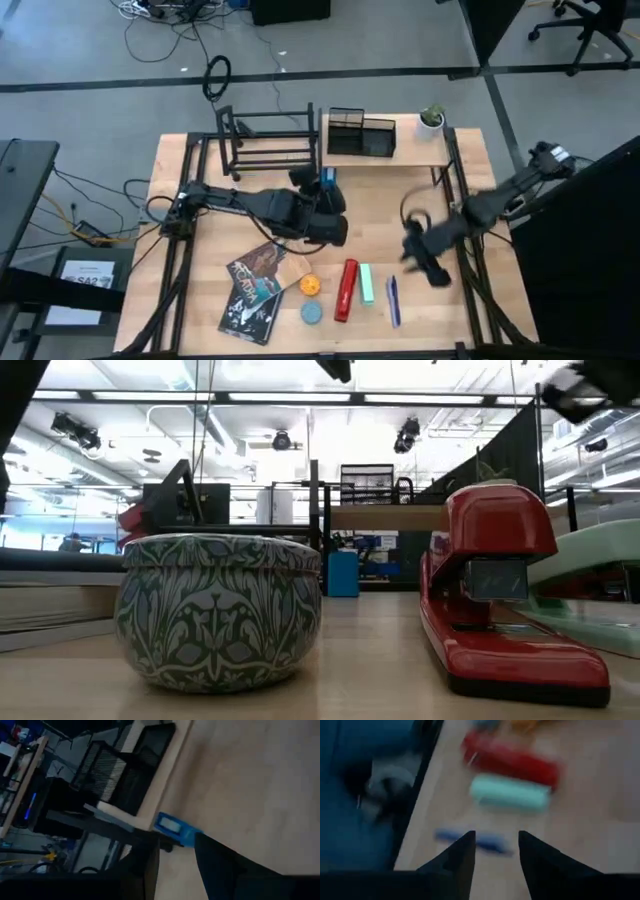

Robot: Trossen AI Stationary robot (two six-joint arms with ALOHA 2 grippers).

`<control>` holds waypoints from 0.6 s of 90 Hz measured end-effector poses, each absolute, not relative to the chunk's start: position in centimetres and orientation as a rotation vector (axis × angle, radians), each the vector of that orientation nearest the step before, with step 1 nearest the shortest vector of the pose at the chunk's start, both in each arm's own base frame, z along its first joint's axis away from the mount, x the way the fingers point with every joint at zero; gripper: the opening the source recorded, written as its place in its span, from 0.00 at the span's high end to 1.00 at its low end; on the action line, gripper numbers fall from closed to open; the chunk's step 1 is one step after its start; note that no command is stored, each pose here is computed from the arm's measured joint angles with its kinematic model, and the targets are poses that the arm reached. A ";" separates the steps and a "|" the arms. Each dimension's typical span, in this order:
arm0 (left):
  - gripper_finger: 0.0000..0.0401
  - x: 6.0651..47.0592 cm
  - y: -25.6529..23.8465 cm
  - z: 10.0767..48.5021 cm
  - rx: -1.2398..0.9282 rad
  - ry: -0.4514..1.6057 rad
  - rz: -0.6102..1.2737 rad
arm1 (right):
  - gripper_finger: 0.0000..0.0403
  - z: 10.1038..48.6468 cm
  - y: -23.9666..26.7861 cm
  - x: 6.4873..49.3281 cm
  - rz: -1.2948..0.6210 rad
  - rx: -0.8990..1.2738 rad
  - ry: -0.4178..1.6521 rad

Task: Stock shelves
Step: Put the blue ballpen on the pen holder

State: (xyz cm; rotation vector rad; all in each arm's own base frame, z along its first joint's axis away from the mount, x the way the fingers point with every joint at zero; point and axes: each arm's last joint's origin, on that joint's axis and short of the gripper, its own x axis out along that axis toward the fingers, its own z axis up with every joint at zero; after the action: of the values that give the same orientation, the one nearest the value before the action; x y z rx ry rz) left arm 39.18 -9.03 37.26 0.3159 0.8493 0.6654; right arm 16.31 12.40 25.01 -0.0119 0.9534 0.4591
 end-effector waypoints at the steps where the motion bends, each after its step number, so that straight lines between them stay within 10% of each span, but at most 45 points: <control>1: 0.74 39.2 -9.2 37.3 0.313 0.846 0.663 | 0.68 24.7 12.6 16.2 0.473 -0.027 0.954; 54: 0.74 40.2 -14.1 34.8 0.262 0.798 0.589 | 0.40 13.3 16.8 19.1 0.819 -0.552 1.000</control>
State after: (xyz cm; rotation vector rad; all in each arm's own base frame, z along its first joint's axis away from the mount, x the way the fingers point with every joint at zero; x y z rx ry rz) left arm 40.19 -14.08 34.83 0.2622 0.7984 0.5890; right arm 19.13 16.79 13.32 -0.5518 1.0005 0.8189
